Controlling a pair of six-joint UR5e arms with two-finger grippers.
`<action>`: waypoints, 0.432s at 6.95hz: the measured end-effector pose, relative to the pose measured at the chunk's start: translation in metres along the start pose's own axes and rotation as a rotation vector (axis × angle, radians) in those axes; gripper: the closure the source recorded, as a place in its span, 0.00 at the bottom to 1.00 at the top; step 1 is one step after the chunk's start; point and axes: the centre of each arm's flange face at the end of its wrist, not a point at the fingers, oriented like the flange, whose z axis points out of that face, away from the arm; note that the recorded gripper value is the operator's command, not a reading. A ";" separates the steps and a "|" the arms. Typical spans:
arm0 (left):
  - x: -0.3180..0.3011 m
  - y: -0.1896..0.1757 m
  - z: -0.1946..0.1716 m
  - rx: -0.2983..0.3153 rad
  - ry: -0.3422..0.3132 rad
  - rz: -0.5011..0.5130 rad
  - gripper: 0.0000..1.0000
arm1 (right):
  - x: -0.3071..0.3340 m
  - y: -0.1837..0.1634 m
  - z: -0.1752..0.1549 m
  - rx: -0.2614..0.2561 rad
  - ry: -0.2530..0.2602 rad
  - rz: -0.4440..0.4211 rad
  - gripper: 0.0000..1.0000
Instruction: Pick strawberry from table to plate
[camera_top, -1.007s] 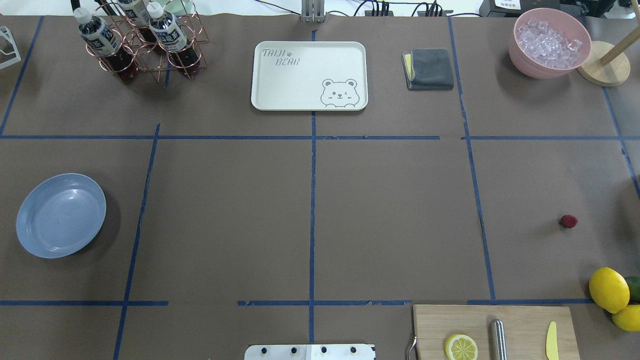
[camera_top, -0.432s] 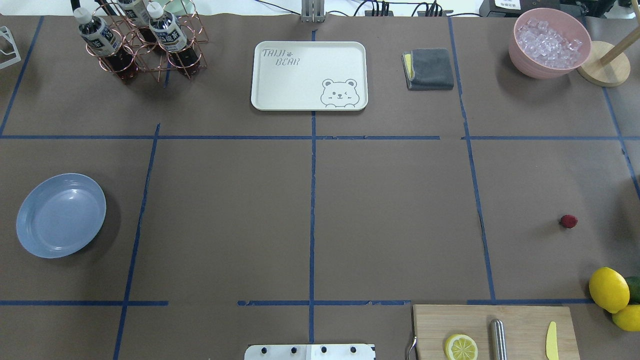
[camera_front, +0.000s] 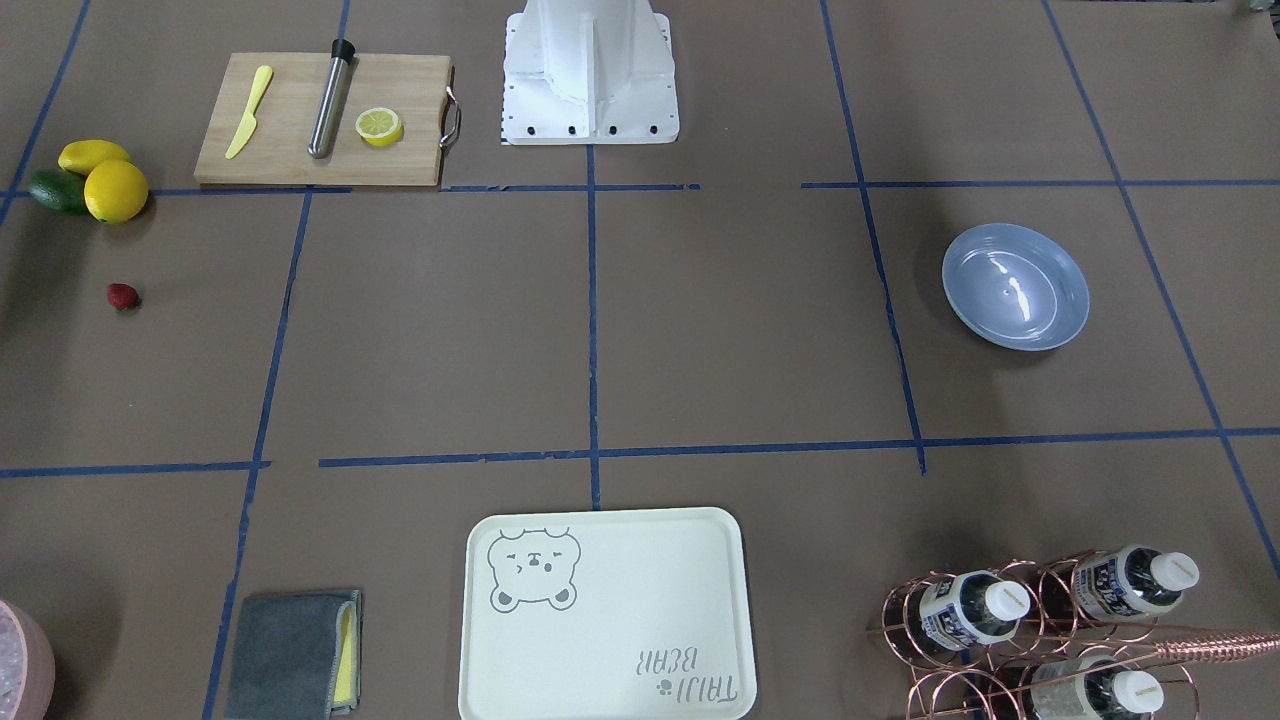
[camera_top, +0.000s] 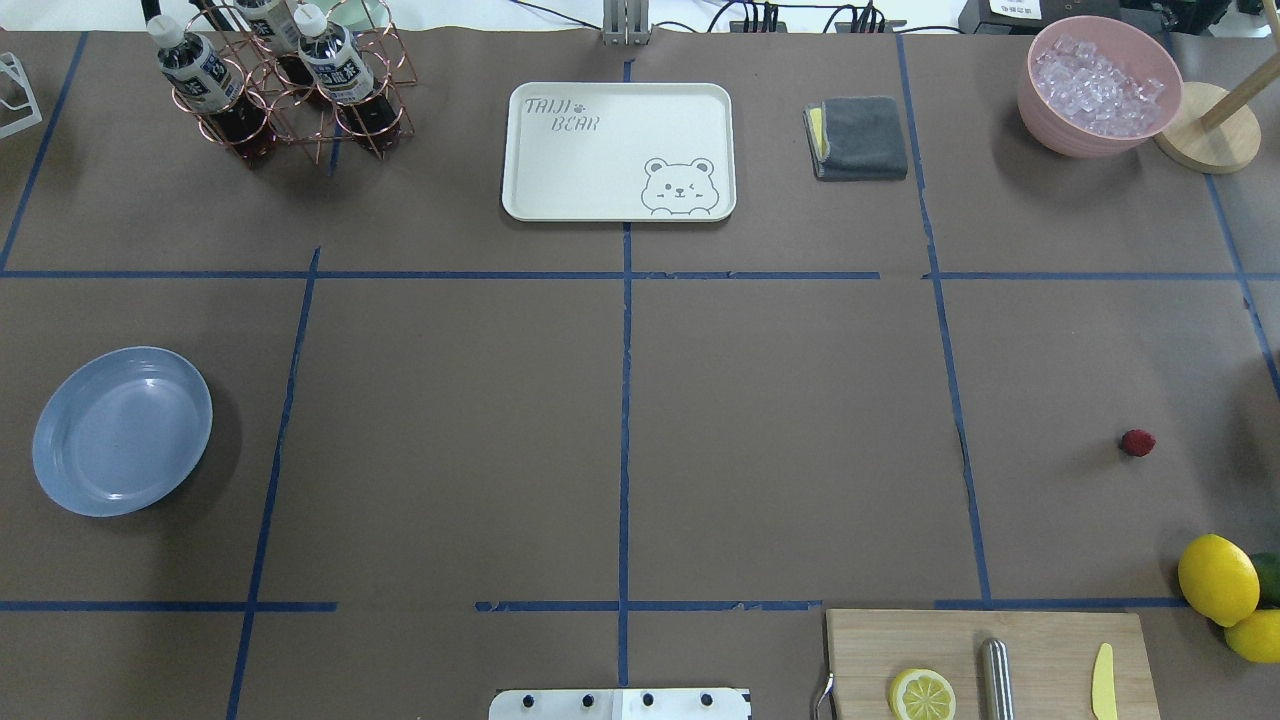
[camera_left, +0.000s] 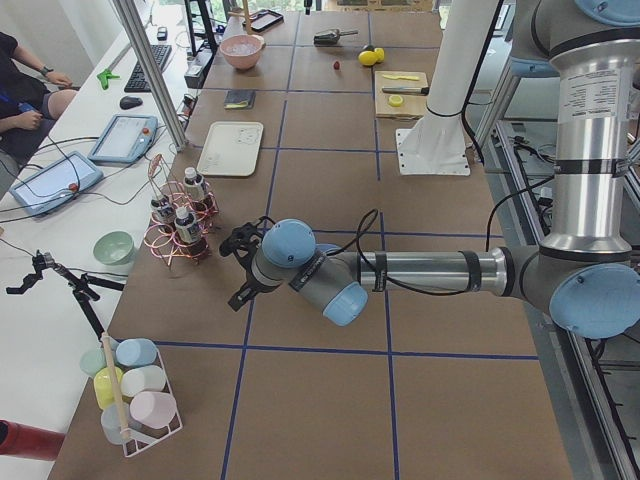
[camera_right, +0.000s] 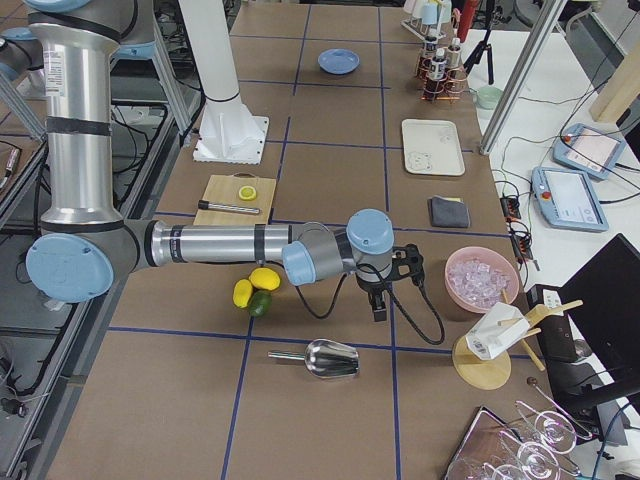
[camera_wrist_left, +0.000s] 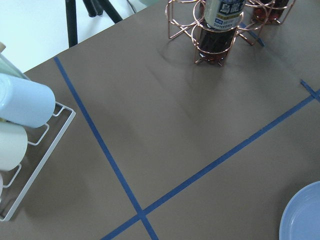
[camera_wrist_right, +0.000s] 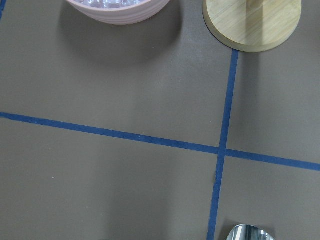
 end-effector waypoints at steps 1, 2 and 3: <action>0.015 0.004 0.026 -0.023 0.027 -0.051 0.00 | 0.000 -0.001 0.000 0.000 0.000 0.000 0.00; 0.029 0.012 0.047 -0.038 0.019 -0.131 0.05 | 0.001 0.000 0.001 -0.002 -0.001 0.002 0.00; 0.043 0.030 0.063 -0.032 0.001 -0.209 0.20 | 0.002 0.000 0.002 -0.005 -0.001 0.004 0.00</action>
